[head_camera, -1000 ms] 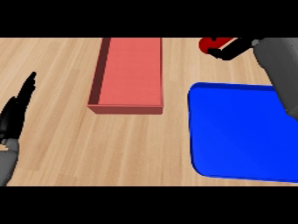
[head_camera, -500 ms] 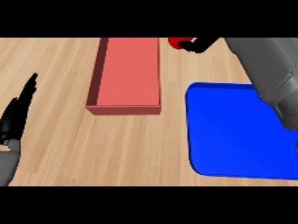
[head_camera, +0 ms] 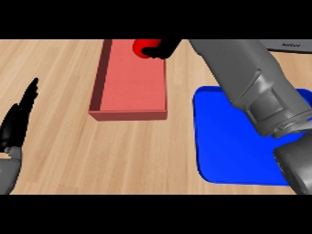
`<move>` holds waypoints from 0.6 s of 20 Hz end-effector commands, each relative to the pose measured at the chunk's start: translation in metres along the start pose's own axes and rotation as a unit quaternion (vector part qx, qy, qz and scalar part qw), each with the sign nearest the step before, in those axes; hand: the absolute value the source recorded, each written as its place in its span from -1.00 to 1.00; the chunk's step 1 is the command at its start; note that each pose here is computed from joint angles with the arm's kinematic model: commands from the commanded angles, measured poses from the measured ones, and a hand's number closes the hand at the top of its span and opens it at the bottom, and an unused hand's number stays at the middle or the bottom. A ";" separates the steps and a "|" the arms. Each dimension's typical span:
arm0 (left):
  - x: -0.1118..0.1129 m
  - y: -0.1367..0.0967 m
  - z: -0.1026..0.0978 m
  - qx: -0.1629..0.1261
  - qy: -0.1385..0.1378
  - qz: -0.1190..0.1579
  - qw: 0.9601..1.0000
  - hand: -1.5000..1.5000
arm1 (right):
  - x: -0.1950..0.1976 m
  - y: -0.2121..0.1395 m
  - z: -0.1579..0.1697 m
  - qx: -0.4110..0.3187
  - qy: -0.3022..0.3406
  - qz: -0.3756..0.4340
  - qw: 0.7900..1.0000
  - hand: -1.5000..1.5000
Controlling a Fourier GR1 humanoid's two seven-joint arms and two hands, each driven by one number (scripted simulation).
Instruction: Pick the can from the tray and place it in the cardboard box
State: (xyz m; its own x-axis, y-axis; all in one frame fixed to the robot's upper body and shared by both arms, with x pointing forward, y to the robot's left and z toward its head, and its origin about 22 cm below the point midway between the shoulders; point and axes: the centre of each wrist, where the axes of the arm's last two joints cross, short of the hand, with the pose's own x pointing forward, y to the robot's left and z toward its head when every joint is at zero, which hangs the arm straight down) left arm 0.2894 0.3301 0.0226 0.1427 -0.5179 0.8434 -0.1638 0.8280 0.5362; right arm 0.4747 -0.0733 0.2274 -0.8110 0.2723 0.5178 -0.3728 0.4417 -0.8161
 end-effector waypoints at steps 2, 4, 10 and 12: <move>-0.005 -0.002 0.005 -0.004 -0.002 -0.004 1.000 0.00 | 0.014 0.027 -0.025 0.019 0.016 -0.036 0.999 1.00; 0.003 -0.001 -0.003 -0.002 -0.008 -0.003 1.000 0.00 | 0.026 0.037 -0.039 0.029 0.014 -0.033 0.999 1.00; 0.016 -0.003 -0.012 -0.010 -0.023 -0.004 1.000 0.00 | 0.019 0.045 -0.035 0.031 0.052 -0.015 0.998 1.00; 0.024 -0.011 -0.008 -0.016 -0.024 0.002 1.000 0.00 | 0.011 0.052 -0.028 0.025 0.073 0.014 0.997 1.00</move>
State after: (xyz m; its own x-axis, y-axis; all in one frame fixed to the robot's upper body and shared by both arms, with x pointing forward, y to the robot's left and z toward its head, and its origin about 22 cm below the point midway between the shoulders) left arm 0.2964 0.3214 0.0288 0.1078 -0.5282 0.8423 -0.1353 0.8315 0.5388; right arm 0.4596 -0.0239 0.2060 -0.7541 0.3462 0.5581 -0.4138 0.4094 -0.8131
